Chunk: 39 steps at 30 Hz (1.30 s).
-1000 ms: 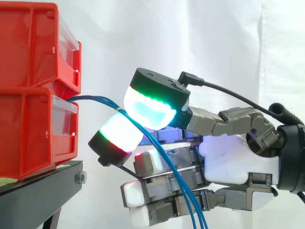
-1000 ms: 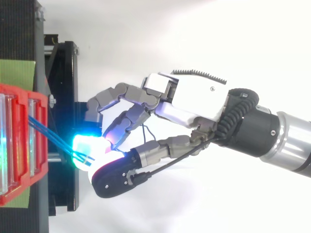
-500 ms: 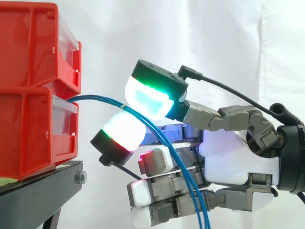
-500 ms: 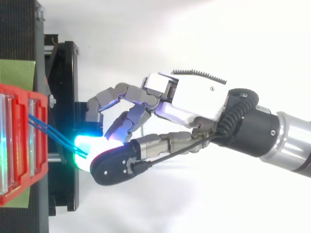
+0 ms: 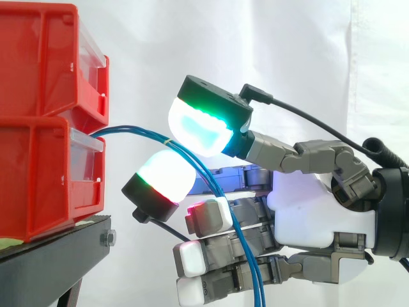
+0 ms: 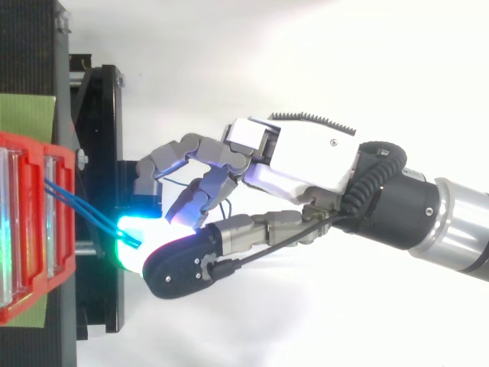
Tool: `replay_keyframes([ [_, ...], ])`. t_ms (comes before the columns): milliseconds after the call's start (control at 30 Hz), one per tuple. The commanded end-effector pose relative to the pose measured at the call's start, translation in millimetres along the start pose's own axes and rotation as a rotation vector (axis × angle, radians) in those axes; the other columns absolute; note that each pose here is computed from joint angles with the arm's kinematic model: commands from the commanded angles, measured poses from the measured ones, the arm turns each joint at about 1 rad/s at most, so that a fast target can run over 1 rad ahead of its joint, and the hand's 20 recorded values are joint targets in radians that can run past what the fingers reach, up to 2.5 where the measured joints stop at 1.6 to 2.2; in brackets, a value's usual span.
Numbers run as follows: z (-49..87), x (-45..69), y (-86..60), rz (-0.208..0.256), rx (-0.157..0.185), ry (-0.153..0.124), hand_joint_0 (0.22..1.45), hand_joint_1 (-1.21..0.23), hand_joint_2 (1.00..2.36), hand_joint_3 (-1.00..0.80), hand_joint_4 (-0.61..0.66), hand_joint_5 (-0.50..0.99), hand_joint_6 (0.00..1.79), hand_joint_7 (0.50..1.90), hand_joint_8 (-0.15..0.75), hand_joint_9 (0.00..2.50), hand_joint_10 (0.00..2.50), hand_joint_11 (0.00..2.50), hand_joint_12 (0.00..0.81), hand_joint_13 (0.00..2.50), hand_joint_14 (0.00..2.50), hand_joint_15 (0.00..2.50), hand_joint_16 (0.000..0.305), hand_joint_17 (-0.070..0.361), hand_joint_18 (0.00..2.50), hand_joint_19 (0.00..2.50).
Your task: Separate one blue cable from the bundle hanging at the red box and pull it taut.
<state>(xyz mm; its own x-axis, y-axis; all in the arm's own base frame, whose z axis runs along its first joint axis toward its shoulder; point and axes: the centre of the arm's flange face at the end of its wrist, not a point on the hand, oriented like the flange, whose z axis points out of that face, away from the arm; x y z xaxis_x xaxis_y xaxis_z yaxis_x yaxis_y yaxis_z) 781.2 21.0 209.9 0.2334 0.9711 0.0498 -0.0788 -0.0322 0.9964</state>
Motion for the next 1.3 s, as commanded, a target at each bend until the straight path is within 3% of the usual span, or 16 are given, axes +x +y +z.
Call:
replay_keyframes([
  [0, 0.0, 0.2, 0.4, 0.001, -0.001, 0.0, 0.6, -0.71, 1.0, -0.5, 0.08, -0.21, 0.91, 0.97, 0.296, 1.17, 0.02, 1.15, 0.335, 1.1, 0.02, 0.66, 0.043, 0.096, 0.77, 0.54],
  [167, 0.0, 0.2, -0.7, 0.0, 0.0, 0.0, 0.63, -0.75, 1.0, -0.47, 0.09, -0.23, 0.91, 0.94, 0.284, 1.09, 0.02, 1.19, 0.333, 1.09, 0.02, 0.67, 0.044, 0.099, 0.76, 0.55],
  [533, -0.3, 1.2, -0.8, 0.0, 0.0, 0.0, 0.5, -0.64, 1.0, -0.5, 0.13, -0.24, 0.9, 0.86, 0.312, 1.11, 0.02, 1.17, 0.361, 1.1, 0.02, 0.67, 0.05, 0.113, 0.8, 0.56],
  [767, -0.6, 2.1, 0.4, 0.001, -0.001, -0.001, 0.67, -0.75, 1.0, -0.47, 0.06, -0.24, 0.89, 0.89, 0.261, 1.11, 0.02, 1.21, 0.327, 1.11, 0.02, 0.7, 0.045, 0.101, 0.79, 0.56],
  [1000, -1.3, 4.3, -0.9, 0.0, 0.001, 0.002, 0.68, -0.74, 1.02, -0.31, 0.02, -0.24, 0.91, 0.93, 0.267, 1.13, 0.02, 1.23, 0.328, 1.11, 0.02, 0.7, 0.044, 0.1, 0.79, 0.56],
  [1133, -1.0, 3.2, -0.8, 0.0, 0.001, 0.0, 0.72, -0.77, 1.01, -0.43, 0.04, -0.24, 0.92, 0.83, 0.262, 1.11, 0.02, 1.22, 0.325, 1.1, 0.03, 0.7, 0.044, 0.099, 0.79, 0.57],
  [1267, -1.2, 1.7, -1.6, 0.0, 0.003, -0.001, 0.69, -0.81, 1.0, -0.5, 0.06, -0.23, 0.91, 0.88, 0.26, 1.12, 0.02, 1.23, 0.319, 1.09, 0.02, 0.71, 0.043, 0.097, 0.78, 0.57],
])
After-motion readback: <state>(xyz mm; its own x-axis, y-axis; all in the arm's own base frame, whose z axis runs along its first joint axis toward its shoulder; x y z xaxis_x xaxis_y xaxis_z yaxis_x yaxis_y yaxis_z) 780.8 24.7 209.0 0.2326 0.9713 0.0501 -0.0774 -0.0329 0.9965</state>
